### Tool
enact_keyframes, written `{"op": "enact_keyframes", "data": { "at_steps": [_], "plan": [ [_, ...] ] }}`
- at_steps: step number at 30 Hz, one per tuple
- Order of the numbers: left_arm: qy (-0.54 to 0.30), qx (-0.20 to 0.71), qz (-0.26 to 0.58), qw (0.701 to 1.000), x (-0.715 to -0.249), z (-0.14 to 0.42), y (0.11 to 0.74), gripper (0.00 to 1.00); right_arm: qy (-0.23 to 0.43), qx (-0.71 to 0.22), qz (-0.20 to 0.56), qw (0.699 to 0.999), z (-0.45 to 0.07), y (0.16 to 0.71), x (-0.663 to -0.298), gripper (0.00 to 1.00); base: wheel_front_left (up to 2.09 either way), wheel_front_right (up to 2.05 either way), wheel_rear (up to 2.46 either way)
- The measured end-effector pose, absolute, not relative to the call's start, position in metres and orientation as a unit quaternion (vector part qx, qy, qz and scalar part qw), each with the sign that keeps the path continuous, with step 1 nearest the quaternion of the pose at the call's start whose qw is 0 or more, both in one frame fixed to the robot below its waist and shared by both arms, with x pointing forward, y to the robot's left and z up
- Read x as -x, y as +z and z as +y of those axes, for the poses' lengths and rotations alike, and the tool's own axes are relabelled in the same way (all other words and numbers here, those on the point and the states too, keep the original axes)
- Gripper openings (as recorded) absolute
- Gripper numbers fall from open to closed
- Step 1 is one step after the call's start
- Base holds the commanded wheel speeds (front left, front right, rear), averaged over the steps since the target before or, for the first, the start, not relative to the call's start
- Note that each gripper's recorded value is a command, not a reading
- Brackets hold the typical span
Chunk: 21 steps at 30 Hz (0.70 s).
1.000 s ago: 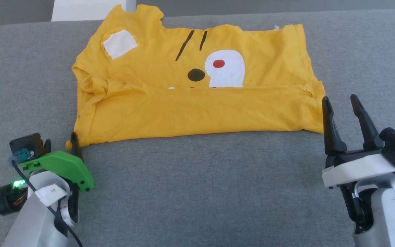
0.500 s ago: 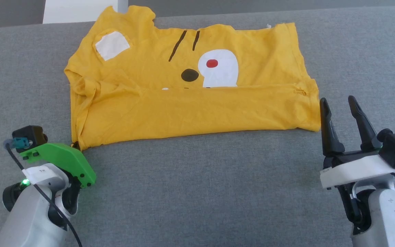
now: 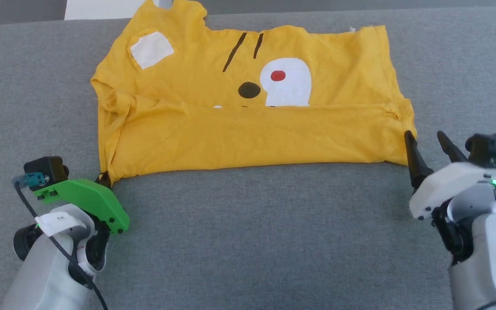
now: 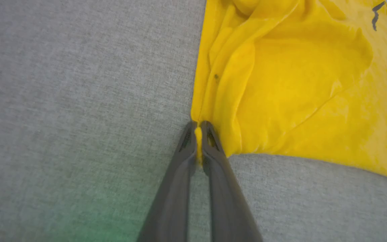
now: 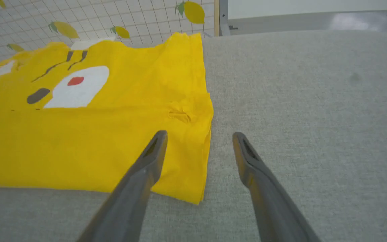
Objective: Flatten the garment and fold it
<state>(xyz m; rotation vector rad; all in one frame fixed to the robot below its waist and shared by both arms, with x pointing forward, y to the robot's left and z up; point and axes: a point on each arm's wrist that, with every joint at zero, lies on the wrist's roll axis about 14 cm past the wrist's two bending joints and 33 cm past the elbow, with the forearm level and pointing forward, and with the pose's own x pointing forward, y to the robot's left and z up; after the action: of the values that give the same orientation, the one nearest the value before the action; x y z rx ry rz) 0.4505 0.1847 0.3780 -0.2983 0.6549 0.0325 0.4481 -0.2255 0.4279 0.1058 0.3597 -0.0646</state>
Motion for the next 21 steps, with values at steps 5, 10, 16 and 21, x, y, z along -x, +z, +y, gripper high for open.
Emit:
{"op": "enact_keyframes", "data": {
  "at_steps": [5, 10, 16, 21],
  "plan": [
    [0.016, 0.146, 0.317, 0.937, -0.45, 0.187, 0.378, 0.0, -0.023, -0.062, 0.33, 0.942, -0.218, 0.382, -0.44, 1.0, 0.0, 0.0, 0.0],
    [0.013, 0.142, 0.309, 0.94, -0.45, 0.188, 0.379, 0.0, -0.011, -0.043, 0.41, 0.911, -0.212, 0.374, -0.435, 0.36, 0.0, 0.0, 0.0],
    [0.015, 0.122, 0.266, 0.956, -0.454, 0.193, 0.39, 0.0, -0.012, -0.039, 0.403, 0.914, -0.213, 0.389, -0.436, 0.0, 0.0, 0.0, 0.0],
    [0.023, 0.1, 0.214, 0.971, -0.459, 0.205, 0.411, 0.0, -0.02, -0.032, 0.342, 0.939, -0.219, 0.419, -0.444, 0.0, 0.0, 0.0, 0.0]
  ]
}}
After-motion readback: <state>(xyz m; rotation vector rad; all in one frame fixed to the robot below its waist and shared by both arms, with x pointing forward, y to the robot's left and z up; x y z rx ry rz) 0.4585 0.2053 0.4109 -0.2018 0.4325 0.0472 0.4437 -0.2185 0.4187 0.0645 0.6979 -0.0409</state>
